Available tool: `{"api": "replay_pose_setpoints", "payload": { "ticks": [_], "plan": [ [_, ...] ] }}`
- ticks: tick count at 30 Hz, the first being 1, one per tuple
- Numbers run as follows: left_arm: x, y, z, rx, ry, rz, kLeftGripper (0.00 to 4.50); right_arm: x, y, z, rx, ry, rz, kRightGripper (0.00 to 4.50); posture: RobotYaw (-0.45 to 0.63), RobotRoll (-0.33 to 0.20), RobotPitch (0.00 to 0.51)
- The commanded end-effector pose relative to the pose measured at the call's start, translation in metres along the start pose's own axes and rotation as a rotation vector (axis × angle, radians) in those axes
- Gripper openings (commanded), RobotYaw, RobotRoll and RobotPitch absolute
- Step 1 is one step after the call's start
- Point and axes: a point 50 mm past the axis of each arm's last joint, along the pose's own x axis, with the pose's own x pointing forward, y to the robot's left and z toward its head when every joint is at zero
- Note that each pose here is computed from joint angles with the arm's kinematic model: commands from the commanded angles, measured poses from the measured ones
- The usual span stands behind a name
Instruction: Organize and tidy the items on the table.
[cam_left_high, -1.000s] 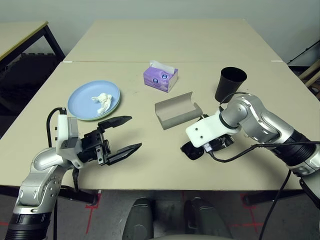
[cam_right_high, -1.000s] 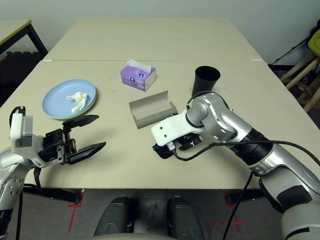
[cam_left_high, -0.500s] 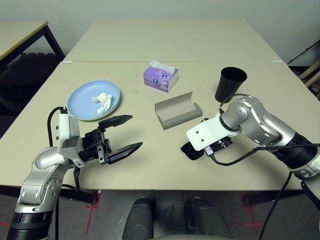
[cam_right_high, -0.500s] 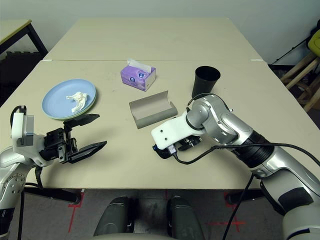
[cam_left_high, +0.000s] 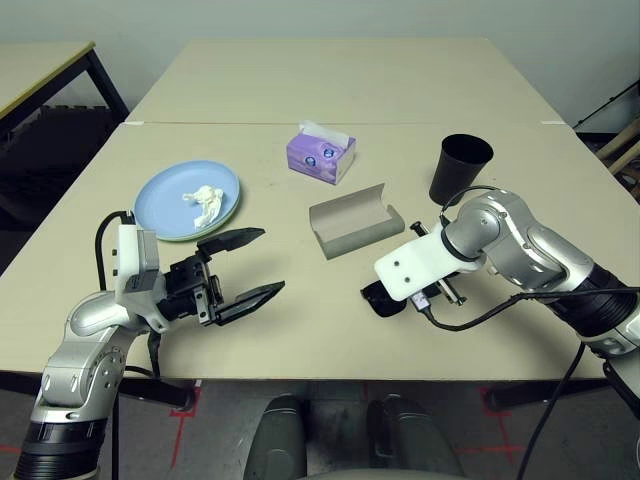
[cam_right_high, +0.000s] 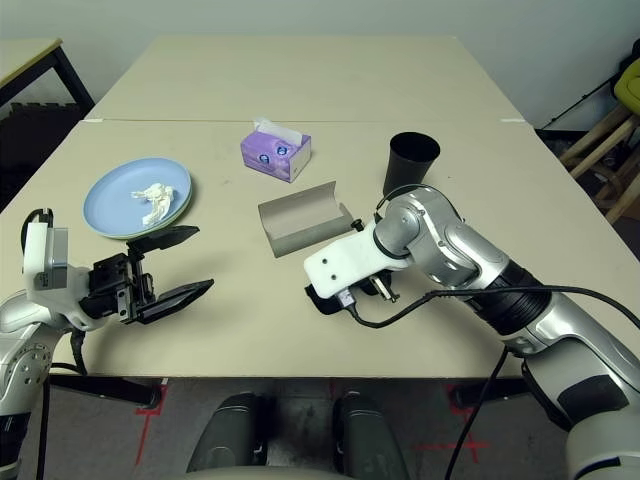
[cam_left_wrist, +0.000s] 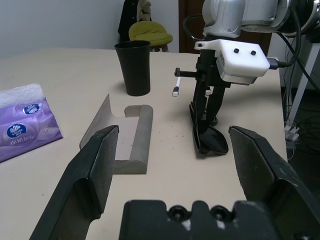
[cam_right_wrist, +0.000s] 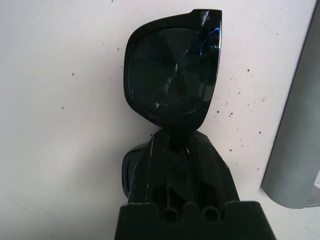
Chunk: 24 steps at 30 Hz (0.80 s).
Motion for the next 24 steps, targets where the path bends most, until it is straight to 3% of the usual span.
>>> {"api": "replay_pose_setpoints", "payload": {
  "ticks": [1,17,24],
  "plan": [
    [0.001,0.000,-0.002,-0.011,0.011,-0.001,4.50,-0.010,-0.007,0.000,0.013,-0.017,-0.022,0.44,0.13,0.000,0.085],
    [-0.001,0.002,-0.004,-0.012,0.014,0.005,4.50,-0.055,-0.045,-0.005,0.013,-0.034,-0.123,0.44,0.13,0.000,0.076],
    [-0.002,0.003,-0.004,-0.006,0.013,0.009,4.50,-0.059,-0.071,-0.005,-0.037,-0.020,-0.176,0.44,0.14,0.000,0.073]
  ]
}}
